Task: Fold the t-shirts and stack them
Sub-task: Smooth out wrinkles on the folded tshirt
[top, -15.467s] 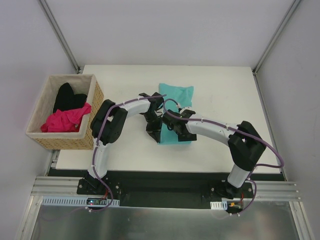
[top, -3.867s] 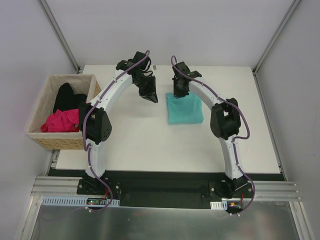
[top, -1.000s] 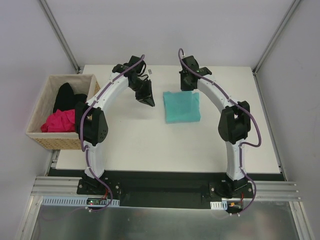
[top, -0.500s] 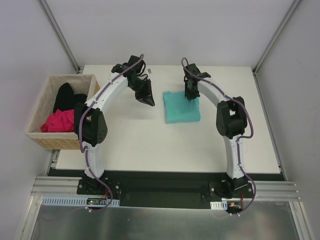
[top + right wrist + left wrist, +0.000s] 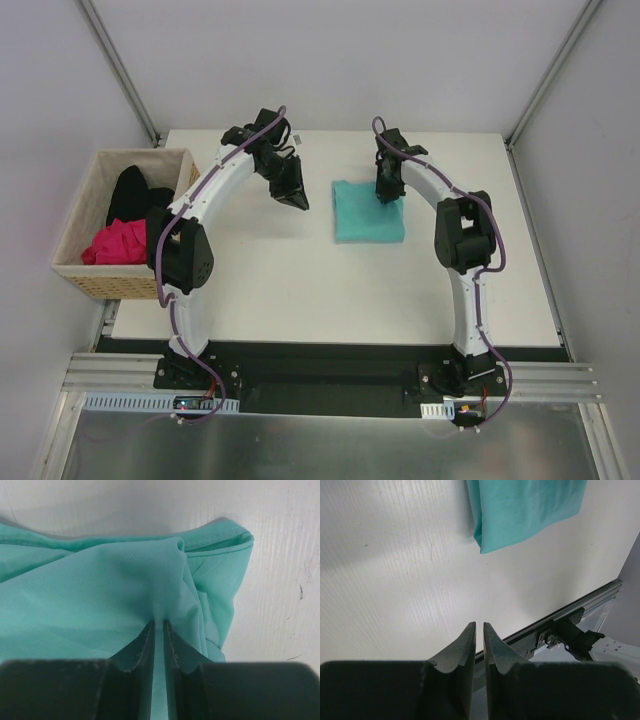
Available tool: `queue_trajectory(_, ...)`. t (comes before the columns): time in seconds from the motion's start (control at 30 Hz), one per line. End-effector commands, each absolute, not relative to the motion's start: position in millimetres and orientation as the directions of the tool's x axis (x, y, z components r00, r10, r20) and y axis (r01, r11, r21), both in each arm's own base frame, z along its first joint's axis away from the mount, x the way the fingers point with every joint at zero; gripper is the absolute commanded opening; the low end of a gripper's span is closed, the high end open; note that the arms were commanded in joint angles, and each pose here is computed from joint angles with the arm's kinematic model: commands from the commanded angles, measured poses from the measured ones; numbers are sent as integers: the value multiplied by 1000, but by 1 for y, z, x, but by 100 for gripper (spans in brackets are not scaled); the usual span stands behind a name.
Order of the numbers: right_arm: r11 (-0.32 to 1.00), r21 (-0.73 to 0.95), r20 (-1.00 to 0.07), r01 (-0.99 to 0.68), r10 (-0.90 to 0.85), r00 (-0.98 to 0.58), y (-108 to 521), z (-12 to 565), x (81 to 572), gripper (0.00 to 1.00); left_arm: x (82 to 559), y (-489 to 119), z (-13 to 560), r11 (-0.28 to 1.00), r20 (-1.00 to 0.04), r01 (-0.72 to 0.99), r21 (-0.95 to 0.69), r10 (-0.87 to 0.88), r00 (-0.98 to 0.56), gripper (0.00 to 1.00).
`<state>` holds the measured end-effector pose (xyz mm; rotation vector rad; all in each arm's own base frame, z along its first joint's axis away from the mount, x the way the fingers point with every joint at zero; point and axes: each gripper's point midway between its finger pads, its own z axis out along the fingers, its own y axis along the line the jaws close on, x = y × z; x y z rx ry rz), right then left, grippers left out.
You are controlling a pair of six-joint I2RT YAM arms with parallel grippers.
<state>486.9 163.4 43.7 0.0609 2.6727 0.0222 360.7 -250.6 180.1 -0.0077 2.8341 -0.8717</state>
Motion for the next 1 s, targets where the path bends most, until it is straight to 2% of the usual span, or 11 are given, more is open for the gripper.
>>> queue_trajectory(0.0,997,61,-512,40,65,-856,161,95,482,16,369,-251,212,807,-247,90,-584,-71,-966,10)
queue_trajectory(0.23,999,46,-600,26,48,-798,157,152,465,20,367,-249,218,804,-285,111,-585,-75,-955,10)
queue_trajectory(0.4,999,8,-627,37,34,-778,150,164,462,22,361,-248,218,797,-289,110,-594,-84,-954,10)
queue_trajectory(0.77,1000,2,-496,-16,-13,-868,169,90,482,17,352,-244,218,802,-291,104,-588,-90,-952,10)
queue_trajectory(0.97,1000,27,-479,-13,2,-878,173,79,488,14,347,-240,222,808,-299,97,-581,-101,-949,11)
